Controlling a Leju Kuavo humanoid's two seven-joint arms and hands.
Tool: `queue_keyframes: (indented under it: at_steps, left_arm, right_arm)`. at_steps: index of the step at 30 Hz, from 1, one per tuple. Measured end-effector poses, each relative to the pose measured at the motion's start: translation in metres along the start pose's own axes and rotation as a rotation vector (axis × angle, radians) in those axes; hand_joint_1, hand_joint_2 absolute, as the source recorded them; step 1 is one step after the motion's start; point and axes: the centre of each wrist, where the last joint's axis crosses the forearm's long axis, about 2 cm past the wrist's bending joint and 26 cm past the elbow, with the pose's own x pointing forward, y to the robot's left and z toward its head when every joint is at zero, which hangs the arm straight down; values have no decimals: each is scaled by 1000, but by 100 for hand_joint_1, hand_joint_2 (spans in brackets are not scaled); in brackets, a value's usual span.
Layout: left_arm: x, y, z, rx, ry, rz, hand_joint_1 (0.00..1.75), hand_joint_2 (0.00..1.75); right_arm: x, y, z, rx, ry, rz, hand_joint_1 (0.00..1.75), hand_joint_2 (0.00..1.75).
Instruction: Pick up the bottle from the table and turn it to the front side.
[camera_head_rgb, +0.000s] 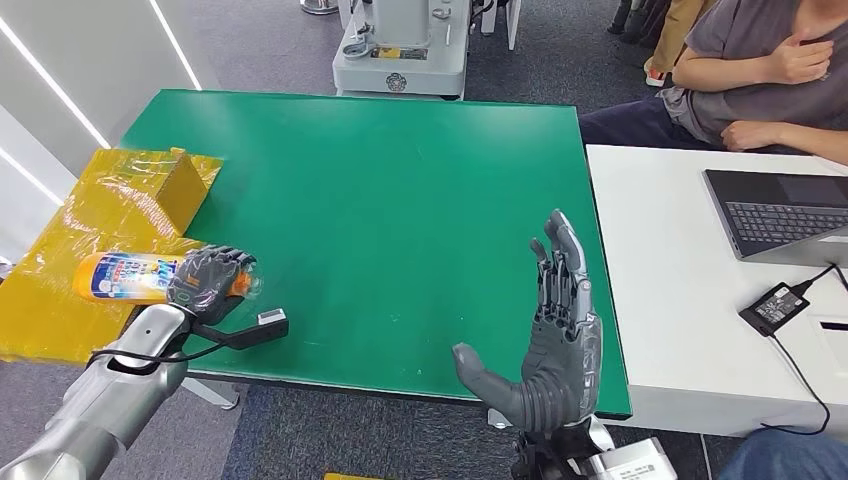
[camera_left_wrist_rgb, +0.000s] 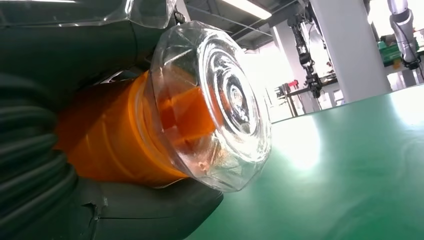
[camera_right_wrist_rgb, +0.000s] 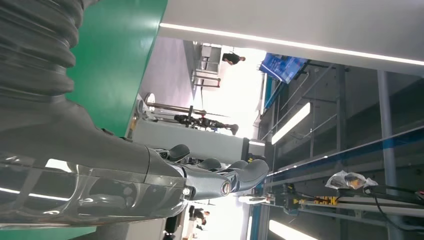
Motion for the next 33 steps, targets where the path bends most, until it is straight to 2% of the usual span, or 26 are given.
queue_keyframes:
  at_steps: [2, 3, 4, 7, 8, 9, 14, 24, 28, 33]
  left_arm:
    - [0, 0, 0, -8, 8, -3, 175, 175]
    - [1, 0, 0, -18, 17, -4, 167, 175]
    - [1, 0, -1, -32, 28, -3, 143, 175]
    - [4, -1, -2, -97, 69, 11, 25, 175]
    - [5, -1, -3, -119, 82, 16, 5, 175]
    - [6, 0, -4, -137, 95, 21, 0, 175]
    - [12, 2, -7, -163, 153, 40, 0, 175]
    - [15, 3, -9, -157, 176, 49, 0, 175]
    - [16, 5, -10, -97, 185, 52, 0, 175]
    - [19, 9, -12, 50, 203, 69, 0, 175]
  right_arm:
    - [0, 0, 1, -1, 2, 1, 0, 175]
    - [0, 0, 1, -1, 2, 2, 0, 175]
    - [0, 0, 1, -3, 3, 3, 0, 175]
    - [0, 0, 2, -8, 4, 8, 0, 175]
    - [0, 0, 2, -9, 4, 9, 0, 175]
    - [0, 0, 3, -9, 5, 11, 0, 175]
    - [1, 0, 3, -6, 5, 15, 0, 175]
    - [2, 1, 4, -5, 11, 15, 0, 175]
    - [2, 1, 4, -4, 11, 16, 0, 175]
    - [2, 0, 4, -5, 12, 16, 0, 175]
